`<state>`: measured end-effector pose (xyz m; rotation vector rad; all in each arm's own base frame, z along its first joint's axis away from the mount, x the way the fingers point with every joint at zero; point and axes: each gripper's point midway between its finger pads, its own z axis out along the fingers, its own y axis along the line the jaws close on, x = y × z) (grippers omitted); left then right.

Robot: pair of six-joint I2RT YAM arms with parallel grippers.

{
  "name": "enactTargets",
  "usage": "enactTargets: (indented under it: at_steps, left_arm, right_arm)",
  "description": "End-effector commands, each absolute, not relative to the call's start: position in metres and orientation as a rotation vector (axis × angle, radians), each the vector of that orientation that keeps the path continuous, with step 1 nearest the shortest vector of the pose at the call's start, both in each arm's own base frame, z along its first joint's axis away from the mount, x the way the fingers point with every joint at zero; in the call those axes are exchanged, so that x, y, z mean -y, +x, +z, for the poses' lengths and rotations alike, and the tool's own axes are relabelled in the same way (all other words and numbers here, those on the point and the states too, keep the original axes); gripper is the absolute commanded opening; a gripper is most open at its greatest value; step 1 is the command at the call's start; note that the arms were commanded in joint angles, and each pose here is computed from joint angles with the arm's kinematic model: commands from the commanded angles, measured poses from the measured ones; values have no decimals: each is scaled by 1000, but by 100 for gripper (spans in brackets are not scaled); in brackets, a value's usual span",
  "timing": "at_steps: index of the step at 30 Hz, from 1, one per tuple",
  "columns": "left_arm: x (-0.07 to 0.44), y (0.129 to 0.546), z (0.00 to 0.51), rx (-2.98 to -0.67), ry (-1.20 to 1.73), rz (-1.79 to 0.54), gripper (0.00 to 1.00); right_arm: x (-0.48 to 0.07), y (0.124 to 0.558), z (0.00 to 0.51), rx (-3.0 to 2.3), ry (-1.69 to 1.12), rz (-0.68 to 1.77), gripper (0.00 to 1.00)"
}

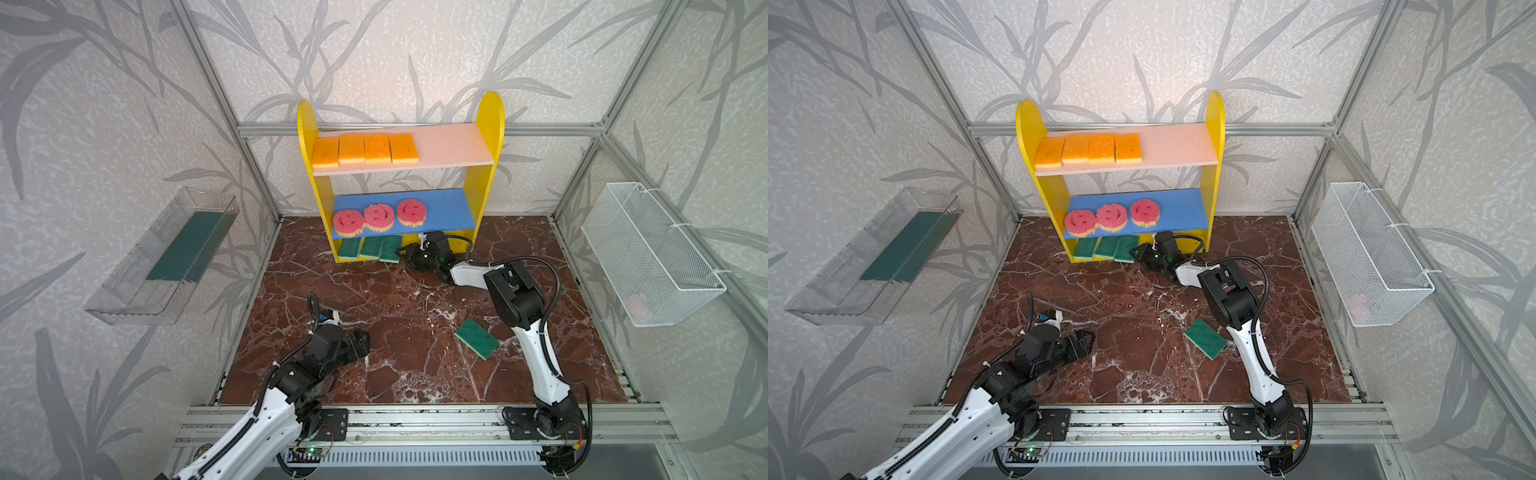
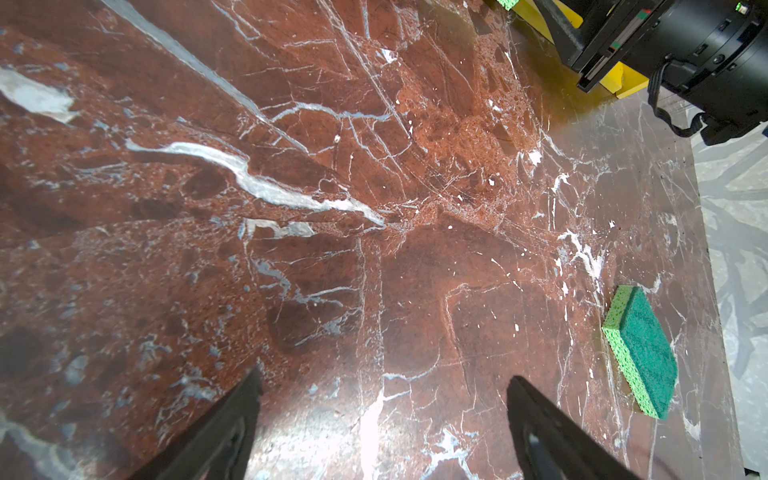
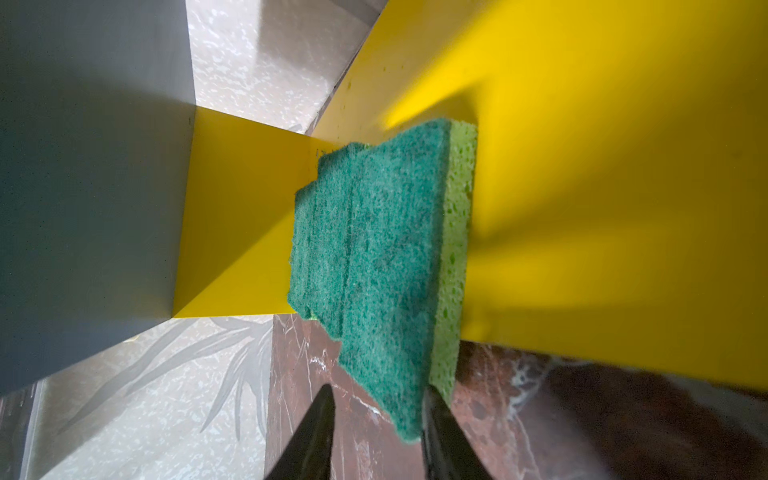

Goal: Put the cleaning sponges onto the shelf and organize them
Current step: 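Push the green pad deeper into the lower shelf beside the other green pads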

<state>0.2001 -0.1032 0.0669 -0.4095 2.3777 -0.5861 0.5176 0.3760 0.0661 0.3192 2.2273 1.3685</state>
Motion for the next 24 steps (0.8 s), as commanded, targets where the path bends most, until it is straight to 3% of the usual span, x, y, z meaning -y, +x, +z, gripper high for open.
enactTargets:
  at_steps: [1,7,19,24]
  left_arm:
    - [101,203,70,-2367,-428,-570,93]
    - [101,203,69,-2372,-429,-570,93]
    - [100,203,69,-2372,-429,-565,93]
    - [101,204,70,-2372,-427,-565,93]
  right_arm:
    - [-374,519,54,-2230,334,1387,35]
    - [-376,520,42,-2231,353,1415,32]
    - [-375,522,37,-2238,357,1418,4]
    - [-374,525,42,-2228,355,1421,0]
